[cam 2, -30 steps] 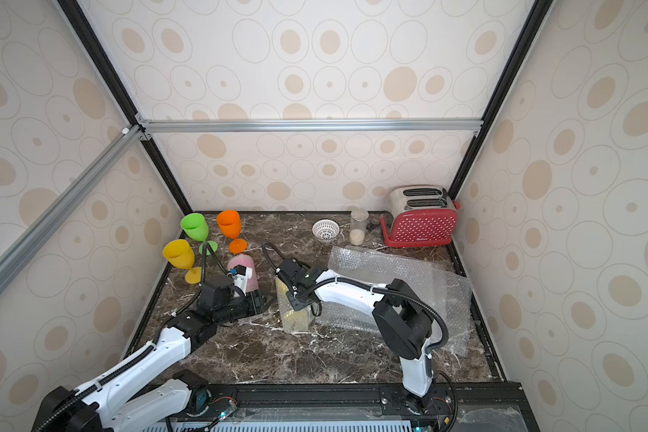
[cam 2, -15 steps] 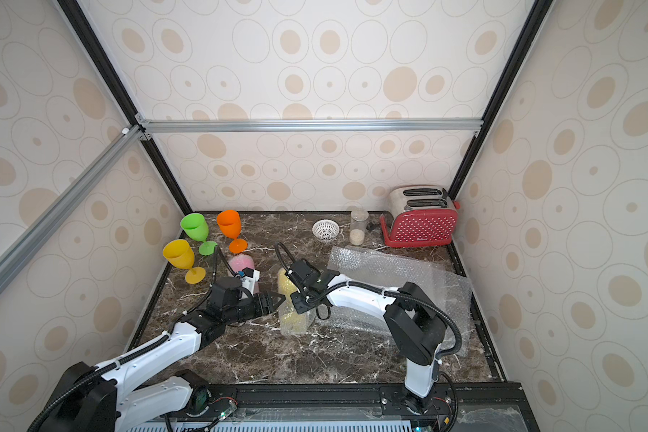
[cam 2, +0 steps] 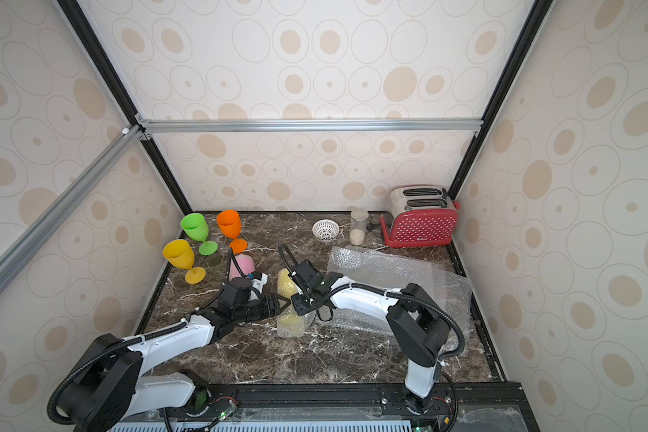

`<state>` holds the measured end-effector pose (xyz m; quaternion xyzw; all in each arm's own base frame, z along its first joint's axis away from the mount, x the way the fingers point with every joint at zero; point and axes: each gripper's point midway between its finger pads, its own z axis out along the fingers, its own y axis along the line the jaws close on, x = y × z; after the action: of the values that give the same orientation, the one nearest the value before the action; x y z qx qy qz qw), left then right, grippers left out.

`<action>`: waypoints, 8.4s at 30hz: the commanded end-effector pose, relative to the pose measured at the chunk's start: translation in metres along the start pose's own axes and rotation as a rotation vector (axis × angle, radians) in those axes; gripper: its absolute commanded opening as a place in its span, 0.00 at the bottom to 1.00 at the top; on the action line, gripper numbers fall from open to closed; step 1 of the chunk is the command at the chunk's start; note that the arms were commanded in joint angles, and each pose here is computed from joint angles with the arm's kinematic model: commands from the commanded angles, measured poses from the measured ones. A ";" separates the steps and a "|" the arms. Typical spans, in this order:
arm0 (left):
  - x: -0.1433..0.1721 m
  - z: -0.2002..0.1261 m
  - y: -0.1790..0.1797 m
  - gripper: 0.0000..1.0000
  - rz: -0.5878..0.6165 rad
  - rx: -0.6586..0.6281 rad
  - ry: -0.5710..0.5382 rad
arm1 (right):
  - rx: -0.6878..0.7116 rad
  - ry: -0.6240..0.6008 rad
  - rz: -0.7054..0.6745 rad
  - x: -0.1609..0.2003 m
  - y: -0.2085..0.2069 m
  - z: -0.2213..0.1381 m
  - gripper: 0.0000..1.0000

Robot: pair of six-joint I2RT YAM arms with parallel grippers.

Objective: Unpack wine glasses from bubble wrap
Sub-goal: Unwrap the bubble wrap at the center of the board.

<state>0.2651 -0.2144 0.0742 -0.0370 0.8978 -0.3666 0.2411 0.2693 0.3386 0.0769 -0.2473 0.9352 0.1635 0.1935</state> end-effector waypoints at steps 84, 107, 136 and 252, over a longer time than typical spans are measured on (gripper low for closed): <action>-0.004 -0.014 -0.052 0.00 0.127 -0.018 -0.014 | 0.106 -0.230 -0.094 -0.039 -0.016 -0.018 0.42; -0.005 -0.013 -0.051 0.00 0.129 -0.029 -0.019 | -0.032 -0.225 -0.092 -0.039 0.001 -0.039 0.50; 0.001 -0.011 -0.056 0.00 0.136 -0.010 0.002 | 0.173 -0.171 -0.195 -0.052 -0.029 -0.017 0.51; 0.013 -0.037 -0.014 0.43 0.128 -0.147 -0.046 | -0.311 -0.139 0.165 -0.007 -0.011 -0.026 0.11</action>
<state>0.2296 -0.2116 0.0903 -0.0044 0.9154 -0.3018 0.2663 0.2772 0.3183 0.0863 -0.1700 0.9115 0.3235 0.1890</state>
